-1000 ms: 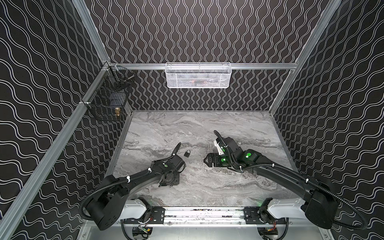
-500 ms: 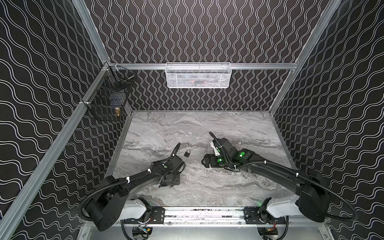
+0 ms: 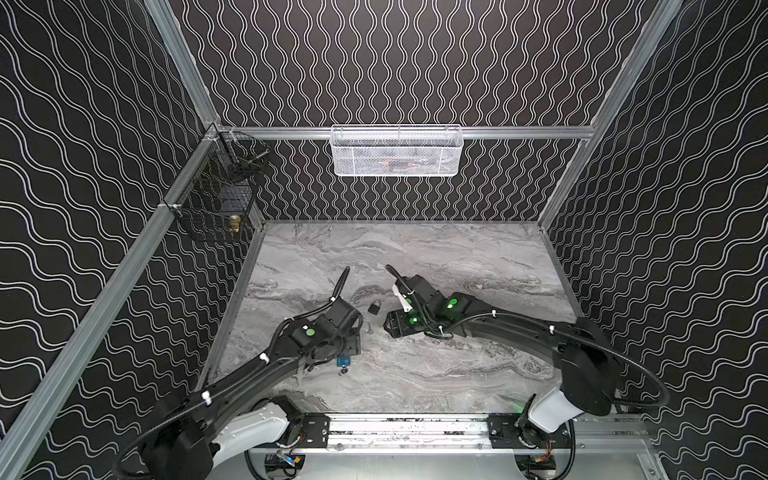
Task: Unlock with the key
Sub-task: 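Set the blue padlock on the table and open the left gripper, then lower the right gripper onto the loose silver key while the left arm withdraws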
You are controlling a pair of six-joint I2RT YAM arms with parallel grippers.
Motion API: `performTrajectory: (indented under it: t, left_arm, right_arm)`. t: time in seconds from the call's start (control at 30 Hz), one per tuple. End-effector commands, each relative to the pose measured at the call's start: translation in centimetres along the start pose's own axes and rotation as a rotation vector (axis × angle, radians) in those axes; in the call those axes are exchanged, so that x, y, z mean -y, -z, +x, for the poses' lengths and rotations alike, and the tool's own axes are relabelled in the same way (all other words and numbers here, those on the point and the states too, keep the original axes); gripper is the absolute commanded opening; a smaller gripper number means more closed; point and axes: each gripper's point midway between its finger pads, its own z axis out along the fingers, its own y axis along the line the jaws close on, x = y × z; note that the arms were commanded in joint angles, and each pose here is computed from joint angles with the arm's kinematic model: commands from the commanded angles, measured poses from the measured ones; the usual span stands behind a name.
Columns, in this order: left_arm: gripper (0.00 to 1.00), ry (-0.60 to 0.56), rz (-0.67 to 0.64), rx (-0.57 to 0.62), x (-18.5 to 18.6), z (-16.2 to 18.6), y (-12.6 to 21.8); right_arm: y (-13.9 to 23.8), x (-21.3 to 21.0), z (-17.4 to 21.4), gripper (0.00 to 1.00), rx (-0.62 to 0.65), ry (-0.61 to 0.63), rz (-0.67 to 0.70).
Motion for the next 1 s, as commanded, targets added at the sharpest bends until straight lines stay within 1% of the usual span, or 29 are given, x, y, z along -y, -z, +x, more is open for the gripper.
performTrajectory:
  t: [0.0,0.1,0.2,0.27,0.33,0.4,0.43,0.47,0.53,0.57,0.7,0.97]
  left_arm:
    - [0.71,0.046,-0.044,0.063,-1.5,-0.8,1.7]
    - [0.72,0.084,-0.024,0.122,-1.7,-1.7,3.1]
    - [0.76,0.113,-0.020,0.157,-1.9,-2.2,3.9]
    - [0.77,0.123,-0.024,0.170,-2.1,-2.4,4.2]
    - [0.84,0.129,-0.040,0.184,-2.5,-2.6,4.5]
    - [0.86,0.139,-0.068,0.196,-3.2,-2.7,4.8]
    - [0.91,0.145,-0.081,0.203,-3.5,-2.7,4.9]
    - [0.94,0.150,-0.085,0.209,-3.7,-2.7,5.1]
    - [0.95,0.156,-0.090,0.222,-4.0,-2.8,5.3]
    - [0.98,0.160,-0.089,0.227,-4.0,-2.8,5.4]
    - [0.99,0.172,-0.095,0.234,-4.3,-2.7,5.5]
    - [0.99,0.198,-0.109,0.251,-4.9,-2.7,5.8]
  right_arm:
    - [-1.5,-0.6,-0.8,0.66,0.007,0.083,0.011]
    - [-2.9,-0.6,-1.1,0.59,0.001,0.120,0.024]
    - [-4.2,-0.7,-1.2,0.55,-0.012,0.155,0.030]
    - [-4.9,-0.8,-1.4,0.53,-0.024,0.167,0.032]
    - [-6.0,-0.6,-1.3,0.49,-0.044,0.169,0.045]
    - [-7.0,-0.6,-1.0,0.47,-0.062,0.175,0.045]
    - [-7.4,-0.7,-1.1,0.46,-0.064,0.176,0.039]
    - [-7.7,-0.8,-1.1,0.43,-0.067,0.175,0.034]
    - [-8.3,-1.1,-1.0,0.40,-0.076,0.176,0.027]
    - [-8.6,-1.1,-1.0,0.39,-0.081,0.177,0.028]
    - [-9.5,-1.2,-1.1,0.34,-0.092,0.183,0.030]
    - [-10.7,-1.2,-1.3,0.28,-0.100,0.189,0.031]
